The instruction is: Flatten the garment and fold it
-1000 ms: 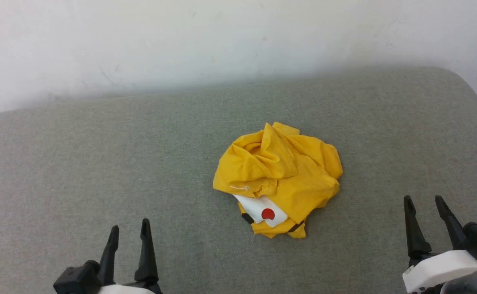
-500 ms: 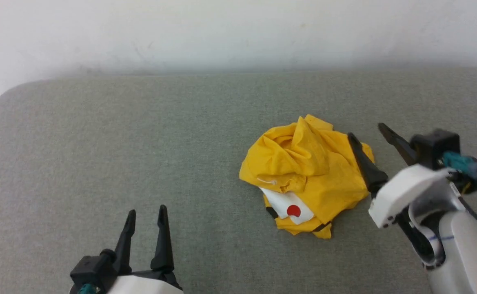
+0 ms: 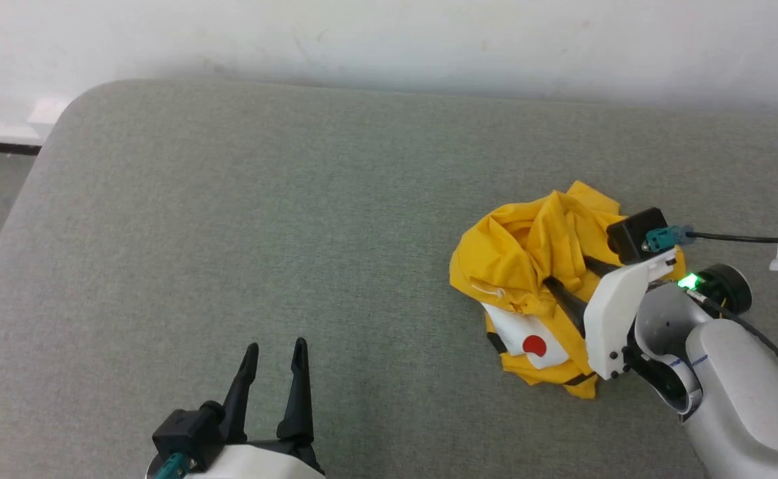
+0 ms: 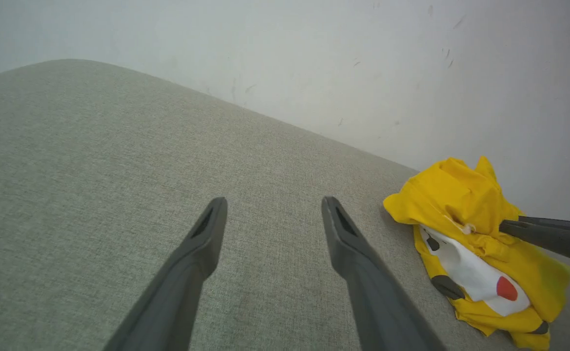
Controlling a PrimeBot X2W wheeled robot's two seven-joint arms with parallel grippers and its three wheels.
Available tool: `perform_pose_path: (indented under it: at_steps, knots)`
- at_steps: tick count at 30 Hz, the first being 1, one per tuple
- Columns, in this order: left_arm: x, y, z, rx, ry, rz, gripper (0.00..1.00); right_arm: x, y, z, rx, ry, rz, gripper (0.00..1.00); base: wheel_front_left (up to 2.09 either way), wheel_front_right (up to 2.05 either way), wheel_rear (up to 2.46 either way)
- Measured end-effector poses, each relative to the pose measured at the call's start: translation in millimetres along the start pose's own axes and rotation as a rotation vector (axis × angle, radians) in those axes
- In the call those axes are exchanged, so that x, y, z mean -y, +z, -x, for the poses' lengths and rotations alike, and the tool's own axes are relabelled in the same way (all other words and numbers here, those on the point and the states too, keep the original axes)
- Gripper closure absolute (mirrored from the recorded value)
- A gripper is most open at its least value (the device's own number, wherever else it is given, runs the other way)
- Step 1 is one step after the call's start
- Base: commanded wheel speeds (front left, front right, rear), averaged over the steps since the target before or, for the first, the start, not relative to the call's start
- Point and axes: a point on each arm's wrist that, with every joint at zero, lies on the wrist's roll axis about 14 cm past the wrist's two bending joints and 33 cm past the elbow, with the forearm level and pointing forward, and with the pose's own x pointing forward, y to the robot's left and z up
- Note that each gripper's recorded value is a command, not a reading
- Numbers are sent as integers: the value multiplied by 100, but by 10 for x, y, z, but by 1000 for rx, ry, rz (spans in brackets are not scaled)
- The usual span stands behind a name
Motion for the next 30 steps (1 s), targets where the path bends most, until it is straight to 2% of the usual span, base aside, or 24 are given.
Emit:
perform_pose_path:
  at_steps: [1,3,8,13,17,20,22,25,27,30]
  knots:
    - [-24,-7,7,-2,8,-4,0,-11,-46,-36,-13,4,-7,16,0,0,0]
    - [-56,-17,16,-6,16,-5,0,-15,-83,-90,-17,7,-11,100,0,0,0]
    - [-94,-20,17,-6,27,-11,0,-20,105,-115,62,2,1,100,0,0,0]
    - [-29,2,-22,4,2,-17,0,143,623,85,237,-43,24,100,0,0,0]
    - [90,8,-68,8,-39,-20,0,576,1034,520,403,-159,10,100,0,0,0]
    - [190,-5,-107,6,-71,-19,0,1076,1111,1014,497,-311,-23,100,0,0,0]
    - [248,-22,-129,1,-89,-17,0,1411,874,1370,500,-437,-64,100,0,0,0]
    - [335,-57,-164,-10,-117,-16,0,1745,149,1869,403,-627,-158,100,0,0,0]
    - [381,-89,-185,-19,-132,-19,0,1779,-420,2123,305,-723,-238,100,0,0,0]
    - [427,-171,-210,-44,-147,-24,0,1595,-1195,2333,140,-807,-343,100,0,0,0]
